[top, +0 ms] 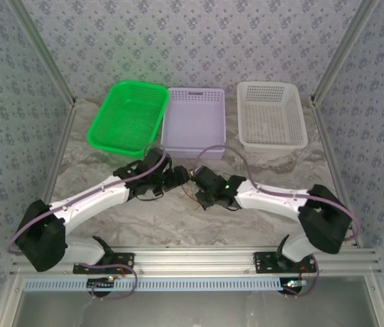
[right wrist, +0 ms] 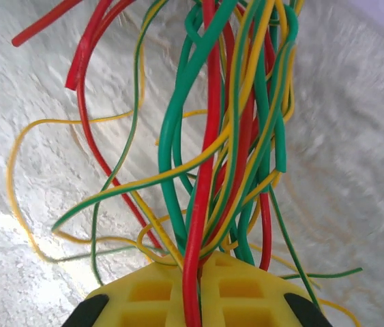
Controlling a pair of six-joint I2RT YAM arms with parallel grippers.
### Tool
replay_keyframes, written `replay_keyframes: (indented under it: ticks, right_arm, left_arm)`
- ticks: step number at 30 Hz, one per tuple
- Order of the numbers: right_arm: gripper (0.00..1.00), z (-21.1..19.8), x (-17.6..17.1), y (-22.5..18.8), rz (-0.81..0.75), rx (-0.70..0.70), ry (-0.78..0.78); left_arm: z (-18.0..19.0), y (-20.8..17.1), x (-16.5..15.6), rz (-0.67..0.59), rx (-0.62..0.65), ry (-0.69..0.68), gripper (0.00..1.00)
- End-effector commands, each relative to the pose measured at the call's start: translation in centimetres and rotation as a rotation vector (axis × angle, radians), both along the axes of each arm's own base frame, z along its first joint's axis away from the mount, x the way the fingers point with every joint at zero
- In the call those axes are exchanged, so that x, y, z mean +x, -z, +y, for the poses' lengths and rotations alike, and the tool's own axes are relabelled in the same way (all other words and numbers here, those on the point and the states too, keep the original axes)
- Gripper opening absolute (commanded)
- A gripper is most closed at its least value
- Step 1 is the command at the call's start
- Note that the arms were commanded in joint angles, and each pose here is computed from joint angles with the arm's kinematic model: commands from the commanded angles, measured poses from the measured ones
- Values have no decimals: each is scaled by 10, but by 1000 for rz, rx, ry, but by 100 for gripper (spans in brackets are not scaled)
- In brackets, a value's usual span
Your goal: Untangle the cables
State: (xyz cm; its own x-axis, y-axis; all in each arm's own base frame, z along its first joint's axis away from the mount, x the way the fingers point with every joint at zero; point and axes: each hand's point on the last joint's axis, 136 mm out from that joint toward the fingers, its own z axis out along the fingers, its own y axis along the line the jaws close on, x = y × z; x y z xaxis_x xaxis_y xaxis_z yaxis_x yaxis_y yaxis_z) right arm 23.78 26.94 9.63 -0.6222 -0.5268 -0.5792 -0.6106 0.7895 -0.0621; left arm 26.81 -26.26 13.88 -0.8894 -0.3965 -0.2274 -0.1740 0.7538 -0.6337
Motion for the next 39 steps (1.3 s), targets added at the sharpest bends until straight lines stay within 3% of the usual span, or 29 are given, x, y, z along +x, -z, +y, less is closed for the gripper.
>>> replay_keyframes:
  ticks: [1, 6, 12, 14, 16, 20, 24, 32, 33, 36, 39]
  right_arm:
    - [0, 6, 2, -9, -76, -6, -105]
    - [0, 10, 2, -15, -99, 3, -136]
    - [0, 17, -1, -19, -111, 7, -166]
    - [0, 17, -1, -19, -118, -9, -171]
    - [0, 12, 3, -18, -131, -45, -151]
    - [0, -2, 11, -17, -148, -105, -105]
    - [0, -8, 18, -24, -172, -120, -81]
    - [0, -12, 32, -59, -225, -111, -25]
    - [4, -12, 31, -63, -222, -94, -20]
    - [31, -11, 20, -82, -193, 9, 6]
    - [50, -20, 9, -105, -157, 193, 92]
  left_arm:
    - [-22, -18, 20, 26, -144, -39, 81]
    - [-42, -17, 31, 54, -222, -38, 80]
    - [-48, -2, 37, 74, -201, -31, 74]
    - [-49, 3, 38, 79, -187, -26, 60]
    - [-46, 5, 39, 72, -161, -32, 39]
    - [-31, -3, 36, 41, -107, -56, 23]
    - [-19, -14, 33, 12, -69, -58, 0]
    - [-16, -20, 32, -2, -79, -51, 0]
    - [-17, -21, 33, -5, -91, -54, 0]
    - [-16, -29, 36, -39, -143, -75, 0]
    - [-14, -42, 41, -101, -224, -94, 0]
